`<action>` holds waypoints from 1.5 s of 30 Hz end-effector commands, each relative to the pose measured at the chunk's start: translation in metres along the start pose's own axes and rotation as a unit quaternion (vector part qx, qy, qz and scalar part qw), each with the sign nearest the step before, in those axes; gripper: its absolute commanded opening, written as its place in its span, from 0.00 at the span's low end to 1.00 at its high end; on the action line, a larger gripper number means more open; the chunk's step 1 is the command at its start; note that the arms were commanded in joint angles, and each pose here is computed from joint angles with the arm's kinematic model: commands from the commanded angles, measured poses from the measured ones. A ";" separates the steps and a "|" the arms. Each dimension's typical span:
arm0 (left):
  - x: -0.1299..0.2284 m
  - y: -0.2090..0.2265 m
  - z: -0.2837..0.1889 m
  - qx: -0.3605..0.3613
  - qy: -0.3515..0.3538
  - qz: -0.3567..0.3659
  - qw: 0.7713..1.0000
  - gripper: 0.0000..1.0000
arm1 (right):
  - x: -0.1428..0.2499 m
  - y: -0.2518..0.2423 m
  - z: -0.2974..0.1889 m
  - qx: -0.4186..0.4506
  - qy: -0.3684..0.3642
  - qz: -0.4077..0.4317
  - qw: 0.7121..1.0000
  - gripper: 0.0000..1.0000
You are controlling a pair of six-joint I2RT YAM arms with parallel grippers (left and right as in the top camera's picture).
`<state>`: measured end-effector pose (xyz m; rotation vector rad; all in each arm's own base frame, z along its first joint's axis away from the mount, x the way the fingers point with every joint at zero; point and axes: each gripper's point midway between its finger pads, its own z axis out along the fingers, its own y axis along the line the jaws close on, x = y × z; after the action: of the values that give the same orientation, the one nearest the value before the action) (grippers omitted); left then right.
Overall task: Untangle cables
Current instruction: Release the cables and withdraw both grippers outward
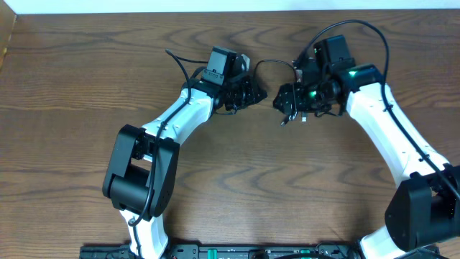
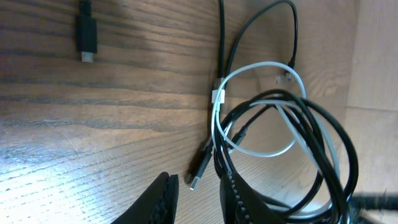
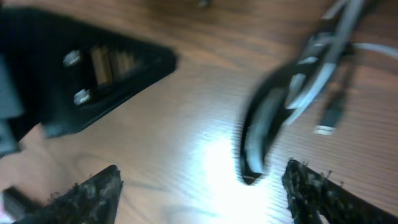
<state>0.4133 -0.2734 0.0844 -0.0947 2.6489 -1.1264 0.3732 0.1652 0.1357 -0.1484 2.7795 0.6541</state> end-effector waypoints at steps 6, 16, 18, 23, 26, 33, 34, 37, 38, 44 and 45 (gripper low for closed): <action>-0.005 -0.022 -0.010 0.030 -0.008 0.046 0.998 0.30 | -0.024 -0.057 -0.021 0.045 -0.049 0.069 0.995 0.71; -0.012 -0.088 -0.023 0.130 -0.008 0.143 0.981 0.55 | -0.032 -0.104 -0.042 0.063 -0.075 0.129 0.987 0.70; -0.015 -0.092 -0.024 0.114 -0.012 0.143 0.983 0.58 | -0.033 -0.113 -0.047 0.061 -0.079 0.142 0.985 0.70; -0.020 -0.097 -0.022 0.036 -0.035 0.170 0.984 0.59 | -0.033 -0.133 -0.058 0.054 -0.090 0.166 0.981 0.70; -0.023 -0.105 -0.023 -0.014 -0.054 0.199 0.978 0.59 | -0.033 -0.137 -0.060 0.056 -0.090 0.172 0.979 0.70; -0.023 -0.098 -0.011 -0.121 -0.086 0.253 0.956 0.60 | -0.028 -0.136 -0.059 0.055 -0.080 0.175 0.980 0.69; -0.020 -0.097 -0.006 -0.123 -0.080 0.260 0.954 0.59 | -0.027 -0.136 -0.059 0.055 -0.078 0.175 0.980 0.70; -0.013 -0.085 0.011 -0.136 -0.063 0.261 0.954 0.60 | -0.025 -0.134 -0.058 0.055 -0.074 0.166 0.982 0.70; -0.012 -0.079 0.017 -0.146 -0.060 0.260 0.953 0.60 | -0.024 -0.133 -0.057 0.055 -0.071 0.164 0.982 0.72; -0.010 -0.067 0.030 -0.159 -0.053 0.258 0.951 0.59 | -0.021 -0.126 -0.055 0.050 -0.060 0.136 0.988 0.75; -0.008 -0.070 0.031 -0.153 -0.052 0.260 0.952 0.59 | -0.021 -0.126 -0.055 0.050 -0.061 0.136 0.988 0.75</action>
<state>0.4224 -0.3397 0.1097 0.4237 2.5410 -0.5453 0.4012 0.0240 0.1327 0.3440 2.7328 0.5501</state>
